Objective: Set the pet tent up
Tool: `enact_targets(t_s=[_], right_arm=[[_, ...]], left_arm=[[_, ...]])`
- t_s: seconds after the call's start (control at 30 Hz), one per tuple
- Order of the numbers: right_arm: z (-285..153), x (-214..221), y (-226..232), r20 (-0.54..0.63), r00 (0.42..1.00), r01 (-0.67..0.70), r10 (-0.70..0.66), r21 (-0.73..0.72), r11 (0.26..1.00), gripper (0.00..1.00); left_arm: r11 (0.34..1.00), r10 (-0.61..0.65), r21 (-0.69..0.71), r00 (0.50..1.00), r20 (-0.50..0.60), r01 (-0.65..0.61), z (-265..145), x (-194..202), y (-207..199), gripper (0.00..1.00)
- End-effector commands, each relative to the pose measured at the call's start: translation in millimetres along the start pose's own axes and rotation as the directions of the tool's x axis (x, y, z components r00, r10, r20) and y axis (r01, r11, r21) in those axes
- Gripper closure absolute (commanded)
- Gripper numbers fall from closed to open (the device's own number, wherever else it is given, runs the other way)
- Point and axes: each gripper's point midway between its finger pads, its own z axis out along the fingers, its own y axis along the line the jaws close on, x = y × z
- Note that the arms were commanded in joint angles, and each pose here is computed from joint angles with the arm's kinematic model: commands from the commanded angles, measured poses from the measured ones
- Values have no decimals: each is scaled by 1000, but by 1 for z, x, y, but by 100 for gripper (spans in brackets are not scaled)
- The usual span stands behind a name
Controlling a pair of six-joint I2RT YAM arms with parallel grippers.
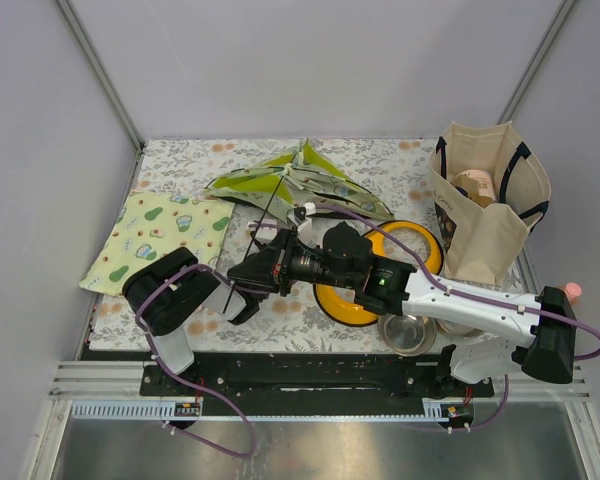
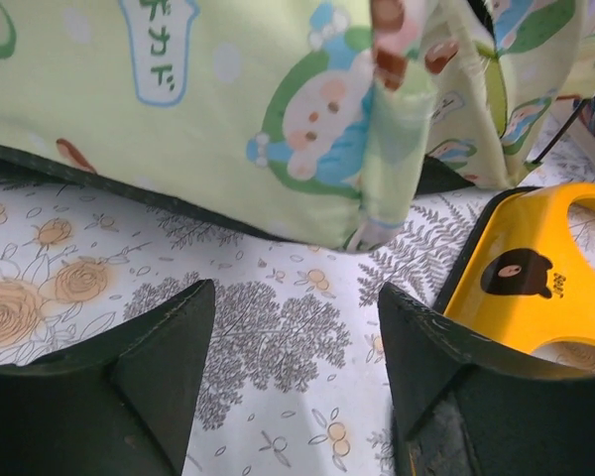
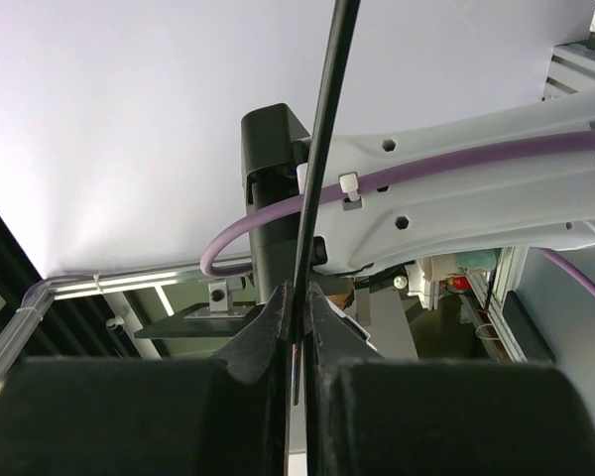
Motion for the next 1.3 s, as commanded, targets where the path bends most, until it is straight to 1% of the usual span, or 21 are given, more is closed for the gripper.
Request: enact_targets(t_s=[0.0,0.03,0.07,0.2,0.23,0.4,0.5,0.57,0.77,0.83,0.87,0.97,1.1,1.27], right_arm=[[-14,7,38,-27,999,33,-37,-125,992,100],[-14,8,38,-27,999,33,-37,-125,992,100],[-15,8,39,-27,999,32,-36,-127,991,100],[-16,8,37,-27,999,32,-36,-125,992,100],[-16,8,36,-30,999,33,-37,-123,992,100],[-18,8,34,-30,999,28,-32,-119,993,100],[-19,9,34,-33,999,23,-27,-117,993,100],[-18,9,33,-37,999,20,-24,-116,993,100],[-16,10,29,-46,999,10,-15,-109,994,100],[-16,9,28,-46,999,8,-13,-106,994,100],[-15,9,28,-46,999,4,-9,-104,995,100],[-15,9,26,-46,999,4,-8,-101,995,100],[-16,9,24,-42,999,3,-7,-97,995,100],[-15,7,19,-35,999,-1,-2,-88,996,100]], left_arm=[[983,-156,139,938,308,117,10,-90,-36,26],[982,-159,150,937,309,117,10,-91,-38,22],[980,-162,158,937,310,117,11,-92,-40,20],[980,-183,137,929,323,145,18,-95,-37,20],[979,-193,130,926,323,158,20,-95,-34,23],[968,-245,132,912,330,212,26,-99,-29,50],[966,-254,141,909,331,218,25,-102,-27,55],[963,-257,160,907,333,214,25,-106,-30,55],[963,-250,182,906,342,197,24,-113,-34,39],[963,-252,185,903,348,197,23,-115,-35,38],[963,-254,180,902,349,201,24,-116,-33,40],[958,-272,183,897,350,220,25,-117,-31,57],[955,-278,195,898,342,221,25,-117,-31,99],[953,-273,219,903,333,207,22,-117,-32,100]])
